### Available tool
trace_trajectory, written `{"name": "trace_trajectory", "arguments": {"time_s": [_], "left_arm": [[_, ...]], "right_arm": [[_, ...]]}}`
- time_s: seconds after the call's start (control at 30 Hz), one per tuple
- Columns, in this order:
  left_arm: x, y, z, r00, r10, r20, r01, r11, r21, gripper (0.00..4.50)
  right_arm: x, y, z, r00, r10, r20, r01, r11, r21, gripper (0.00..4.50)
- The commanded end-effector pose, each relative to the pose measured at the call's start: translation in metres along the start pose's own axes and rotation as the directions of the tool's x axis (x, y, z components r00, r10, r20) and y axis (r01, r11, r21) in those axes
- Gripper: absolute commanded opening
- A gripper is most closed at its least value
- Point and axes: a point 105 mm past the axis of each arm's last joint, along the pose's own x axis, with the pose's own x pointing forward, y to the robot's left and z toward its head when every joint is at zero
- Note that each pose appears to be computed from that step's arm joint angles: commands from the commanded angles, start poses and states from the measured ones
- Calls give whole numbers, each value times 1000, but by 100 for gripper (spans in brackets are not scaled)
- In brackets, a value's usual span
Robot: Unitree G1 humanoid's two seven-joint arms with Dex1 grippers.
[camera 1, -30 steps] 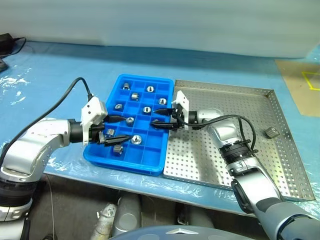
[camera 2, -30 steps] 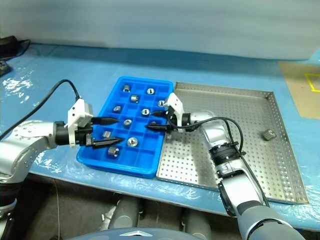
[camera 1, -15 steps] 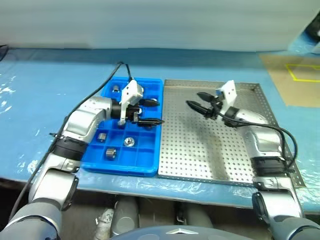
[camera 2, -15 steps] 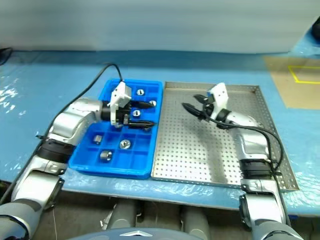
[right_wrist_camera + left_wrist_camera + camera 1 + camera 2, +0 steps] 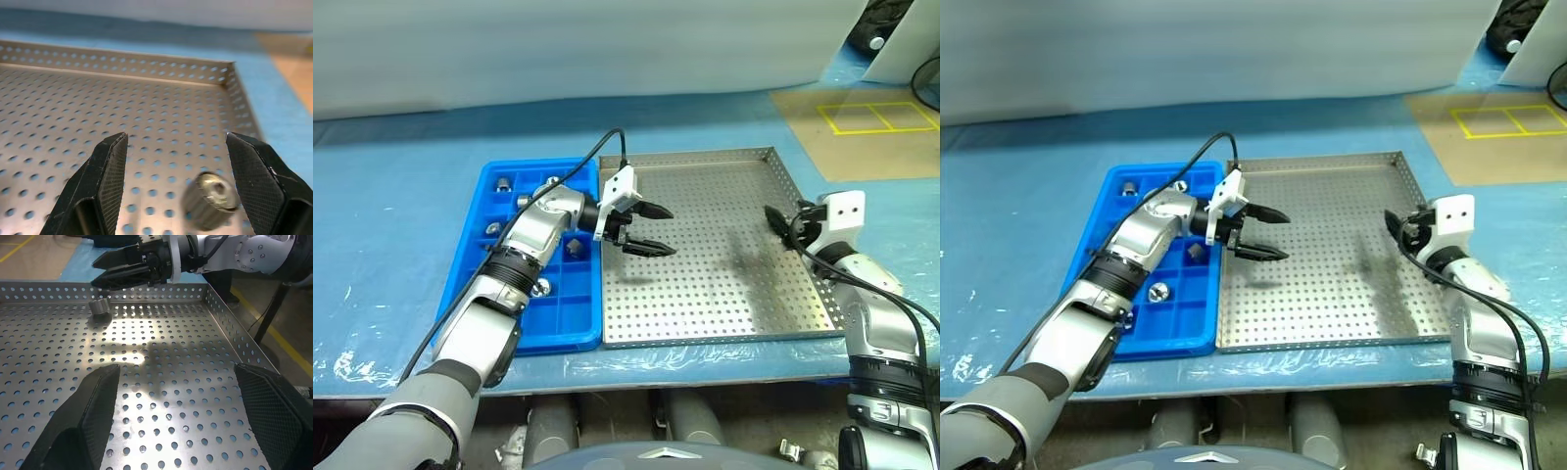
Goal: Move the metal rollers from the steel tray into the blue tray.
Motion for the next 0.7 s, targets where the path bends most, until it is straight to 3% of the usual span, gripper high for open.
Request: {"name": "trace_trajectory", "arguments": {"time_s": [0.03, 0.47, 0.7], "left_arm": [[-3, 3, 11, 1000, 3, 16, -4, 999, 46, 396], [-21, 0, 3, 997, 71, -3, -71, 997, 24, 396], [-26, -4, 2, 996, 92, -13, -91, 996, 20, 396]], "right_arm": [[0, -16, -6, 998, -66, 3, 66, 998, -22, 330], [24, -13, -47, 994, -35, -103, 32, 999, -27, 330], [20, -19, -79, 980, -50, -193, 44, 998, -36, 330]]}}
